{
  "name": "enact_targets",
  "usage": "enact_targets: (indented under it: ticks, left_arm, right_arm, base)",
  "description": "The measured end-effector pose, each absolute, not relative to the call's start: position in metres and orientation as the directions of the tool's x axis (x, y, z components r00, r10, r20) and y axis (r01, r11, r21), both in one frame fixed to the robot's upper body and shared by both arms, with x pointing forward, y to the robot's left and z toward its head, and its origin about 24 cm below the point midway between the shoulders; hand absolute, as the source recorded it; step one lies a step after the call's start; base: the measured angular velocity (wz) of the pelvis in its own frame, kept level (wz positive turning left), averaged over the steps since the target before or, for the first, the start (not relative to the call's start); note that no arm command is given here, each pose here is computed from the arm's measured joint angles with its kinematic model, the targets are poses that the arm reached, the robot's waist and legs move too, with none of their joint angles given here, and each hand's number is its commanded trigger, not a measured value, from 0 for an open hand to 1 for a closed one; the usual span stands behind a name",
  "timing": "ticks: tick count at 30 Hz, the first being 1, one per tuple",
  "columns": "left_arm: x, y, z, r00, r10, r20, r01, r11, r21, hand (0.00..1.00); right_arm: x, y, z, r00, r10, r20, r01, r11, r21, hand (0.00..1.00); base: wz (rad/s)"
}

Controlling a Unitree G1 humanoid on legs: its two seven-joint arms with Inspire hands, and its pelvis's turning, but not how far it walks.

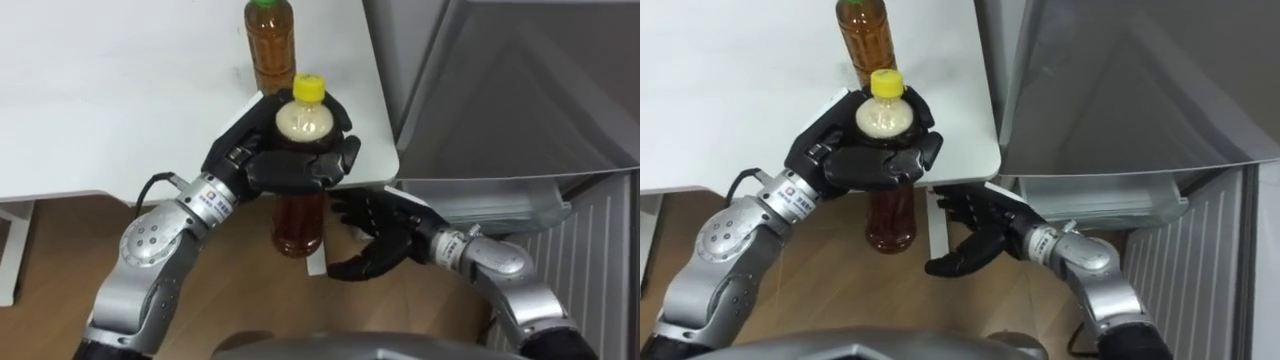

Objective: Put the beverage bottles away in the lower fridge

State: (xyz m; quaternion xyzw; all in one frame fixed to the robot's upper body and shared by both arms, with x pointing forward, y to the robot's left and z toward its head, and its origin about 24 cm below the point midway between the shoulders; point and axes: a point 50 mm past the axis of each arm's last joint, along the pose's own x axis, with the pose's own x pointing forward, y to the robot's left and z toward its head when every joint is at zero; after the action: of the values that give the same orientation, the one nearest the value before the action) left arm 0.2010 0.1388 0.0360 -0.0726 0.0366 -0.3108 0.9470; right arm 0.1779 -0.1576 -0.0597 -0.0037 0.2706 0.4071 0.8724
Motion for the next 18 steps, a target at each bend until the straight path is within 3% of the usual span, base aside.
enact_targets:
  ticks: [13,18]
  left_arm:
    - [0.200,0.133,0.036,0.788,-0.615,-0.010,0.601,0.773,-0.204,1.00]
    - [0.199,0.131,0.035,0.781,-0.625,-0.011,0.609,0.765,-0.210,1.00]
  right_arm:
    - [0.165,-0.137,-0.047,0.319,0.873,-0.370,-0.834,0.444,0.327,0.00]
    - [0.164,-0.135,-0.047,0.297,0.884,-0.362,-0.831,0.426,0.358,0.00]
  base:
    - [0.01]
    - [0.01]
